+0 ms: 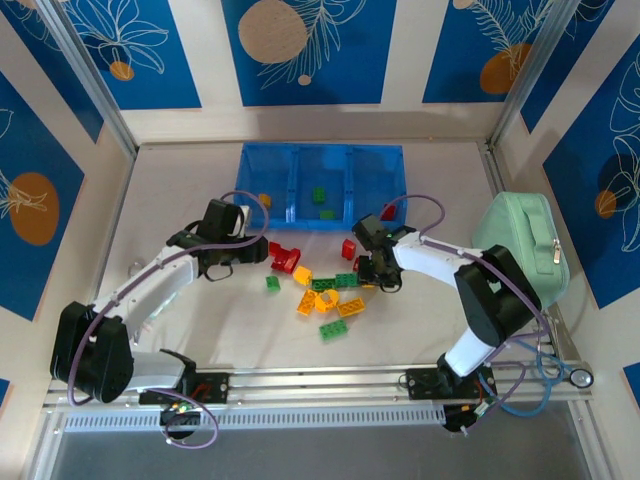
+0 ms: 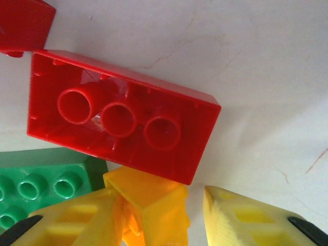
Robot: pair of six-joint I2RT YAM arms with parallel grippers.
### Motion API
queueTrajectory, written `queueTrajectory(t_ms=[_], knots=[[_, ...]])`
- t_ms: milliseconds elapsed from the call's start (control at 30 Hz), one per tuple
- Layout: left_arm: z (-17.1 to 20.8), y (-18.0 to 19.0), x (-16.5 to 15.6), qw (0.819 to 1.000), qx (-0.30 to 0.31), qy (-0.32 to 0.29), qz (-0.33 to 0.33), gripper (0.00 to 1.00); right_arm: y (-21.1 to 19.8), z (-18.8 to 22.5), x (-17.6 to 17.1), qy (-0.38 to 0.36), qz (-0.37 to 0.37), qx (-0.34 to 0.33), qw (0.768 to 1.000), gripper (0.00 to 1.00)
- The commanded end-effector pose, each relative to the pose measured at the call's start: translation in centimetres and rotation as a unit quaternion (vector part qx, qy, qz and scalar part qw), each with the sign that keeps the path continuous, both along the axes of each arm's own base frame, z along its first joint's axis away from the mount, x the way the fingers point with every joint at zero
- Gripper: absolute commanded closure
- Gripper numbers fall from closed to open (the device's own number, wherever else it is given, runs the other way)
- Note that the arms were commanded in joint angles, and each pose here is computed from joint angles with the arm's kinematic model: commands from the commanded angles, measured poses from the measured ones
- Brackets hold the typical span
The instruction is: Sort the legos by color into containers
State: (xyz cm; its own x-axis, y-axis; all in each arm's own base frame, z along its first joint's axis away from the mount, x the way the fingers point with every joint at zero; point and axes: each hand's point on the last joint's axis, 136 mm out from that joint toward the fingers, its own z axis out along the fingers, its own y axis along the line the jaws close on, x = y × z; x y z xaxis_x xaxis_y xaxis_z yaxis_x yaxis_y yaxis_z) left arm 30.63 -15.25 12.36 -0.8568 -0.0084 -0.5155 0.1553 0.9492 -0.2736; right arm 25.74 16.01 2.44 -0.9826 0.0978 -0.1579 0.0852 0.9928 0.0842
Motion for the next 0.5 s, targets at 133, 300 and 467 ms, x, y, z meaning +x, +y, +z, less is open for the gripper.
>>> queueTrajectory(t_ms=[133,300,467], knots=[[0.6,-0.7,0.0,1.000,-0.014,-0.008,-0.007,0.39,-0.1,1.1,0.0,-0.011,-0.011,0.005,1.000,0.66],[0.6,-0.6,0.1,1.000,-0.012,-0.009,-0.007,0.39,0.1,2.3,0.1,-0.024,-0.009,0.005,1.000,0.73],[0.7,-0.3,0.0,1.000,-0.006,-0.014,-0.003,0.40,0.3,4.3,0.0,-0.041,-0.002,-0.003,0.999,0.76]])
